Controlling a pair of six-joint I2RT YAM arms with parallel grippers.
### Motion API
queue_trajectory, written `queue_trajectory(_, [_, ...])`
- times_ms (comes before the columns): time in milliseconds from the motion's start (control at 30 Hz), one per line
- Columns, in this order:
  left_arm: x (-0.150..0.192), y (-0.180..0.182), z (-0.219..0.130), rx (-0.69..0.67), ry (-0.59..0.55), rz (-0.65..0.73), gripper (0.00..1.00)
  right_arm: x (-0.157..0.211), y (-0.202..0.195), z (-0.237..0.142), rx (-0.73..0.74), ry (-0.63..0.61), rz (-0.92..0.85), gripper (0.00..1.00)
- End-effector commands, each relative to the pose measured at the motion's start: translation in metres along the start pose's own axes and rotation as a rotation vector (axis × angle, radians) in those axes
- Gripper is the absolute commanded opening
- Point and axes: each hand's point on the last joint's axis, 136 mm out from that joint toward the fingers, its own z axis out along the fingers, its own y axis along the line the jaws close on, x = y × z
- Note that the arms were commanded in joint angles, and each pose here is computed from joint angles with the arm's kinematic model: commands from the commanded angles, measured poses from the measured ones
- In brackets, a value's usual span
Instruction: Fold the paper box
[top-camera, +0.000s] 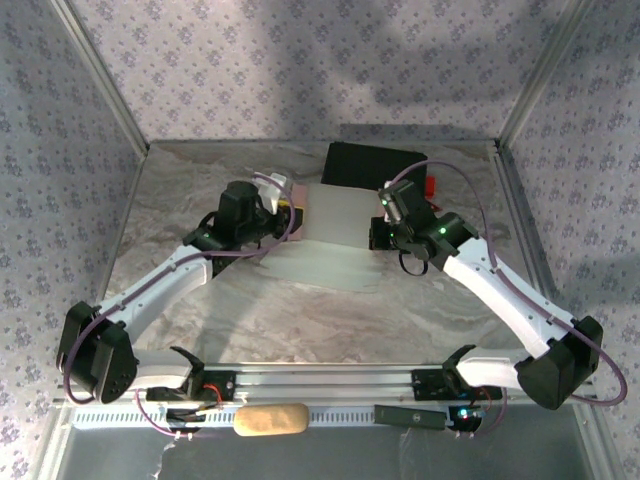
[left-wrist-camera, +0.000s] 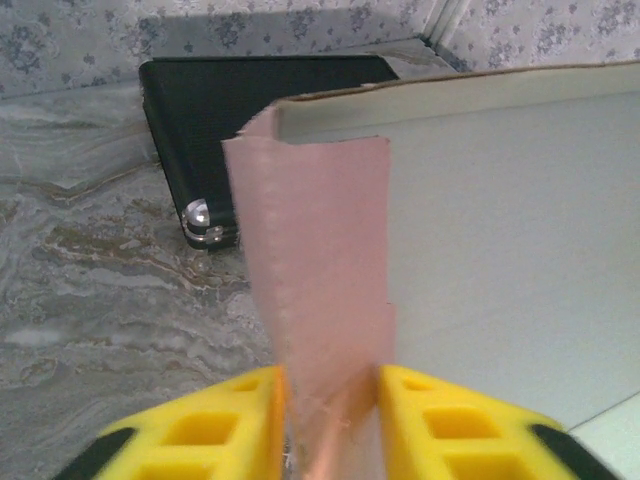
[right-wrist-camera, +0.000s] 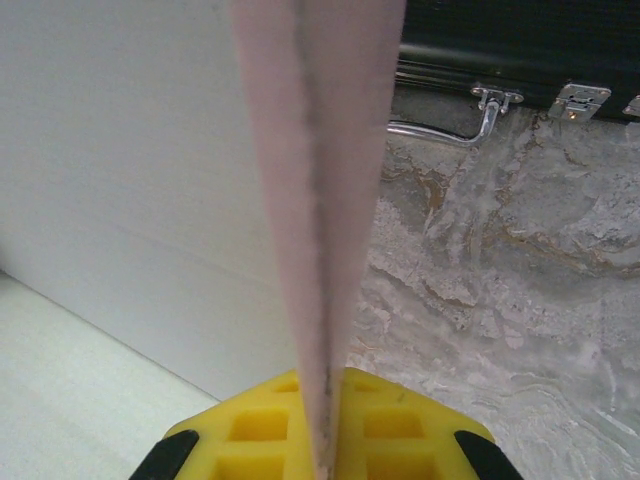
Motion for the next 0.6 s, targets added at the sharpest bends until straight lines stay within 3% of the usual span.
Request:
queue_trajectory(0, [-0.0057,-0.0268,0.0040,0.134,-0.009,0.019,0.39,-0.0117,0.0274,-0.0095,-0.137,-0.043,-0.034,0.00])
queue_trajectory(233, [-0.0004,-0.0242,0.0100,0.128,0.014,0.024,0.35,-0.0119,0.0297,-0.0097,-0.150,-0.045,-0.046,0.00])
queue_trajectory(400, [-0.0028,-0.0244,0.0116,0.117,0.011,0.029,0.08,-0.0110,0.0302,-0.0097,-0.153,-0.046,-0.049,0.00])
queue_trajectory(567, [-0.0042,-0.0277,0.0083,0.042,-0.008,0.077,0.00,-0.0109,0.0307,-0.0093,-0.155,-0.049,-0.050,0.00])
